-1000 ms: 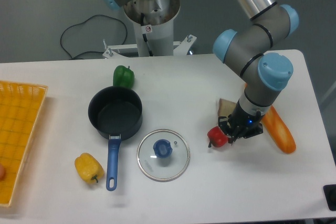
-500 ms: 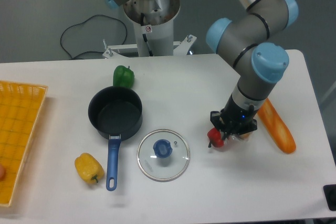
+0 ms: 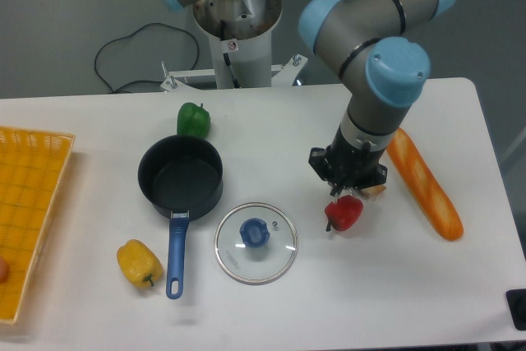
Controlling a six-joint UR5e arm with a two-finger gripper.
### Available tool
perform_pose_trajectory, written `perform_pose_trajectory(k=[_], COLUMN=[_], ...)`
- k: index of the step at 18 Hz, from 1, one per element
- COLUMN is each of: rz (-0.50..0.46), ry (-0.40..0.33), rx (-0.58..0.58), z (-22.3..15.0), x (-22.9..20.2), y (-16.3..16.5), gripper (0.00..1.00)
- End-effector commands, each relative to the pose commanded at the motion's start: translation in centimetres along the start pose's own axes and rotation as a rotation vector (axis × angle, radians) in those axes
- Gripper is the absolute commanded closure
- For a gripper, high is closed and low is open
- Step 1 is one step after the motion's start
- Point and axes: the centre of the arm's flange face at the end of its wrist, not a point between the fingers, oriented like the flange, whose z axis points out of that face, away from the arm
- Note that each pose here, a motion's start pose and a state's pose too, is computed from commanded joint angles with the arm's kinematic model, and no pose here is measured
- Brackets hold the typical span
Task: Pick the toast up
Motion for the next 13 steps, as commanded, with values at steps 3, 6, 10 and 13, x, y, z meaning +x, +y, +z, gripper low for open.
perform_pose_trajectory(k=[3,6,10,13], rz=[0.115,0.254,0.358,0.391], ry=[-0.013,-0.021,-0.054,-0.077], rx=[0.015,0.021,0.000,-0.002], z=[-1.3,-2.3,-2.7,-3.8], x=[3.5,5.9,8.2,9.5], y=[-1.5,-2.4,-3.6,-4.1], gripper=[0.95,0.96,0.98,0.98])
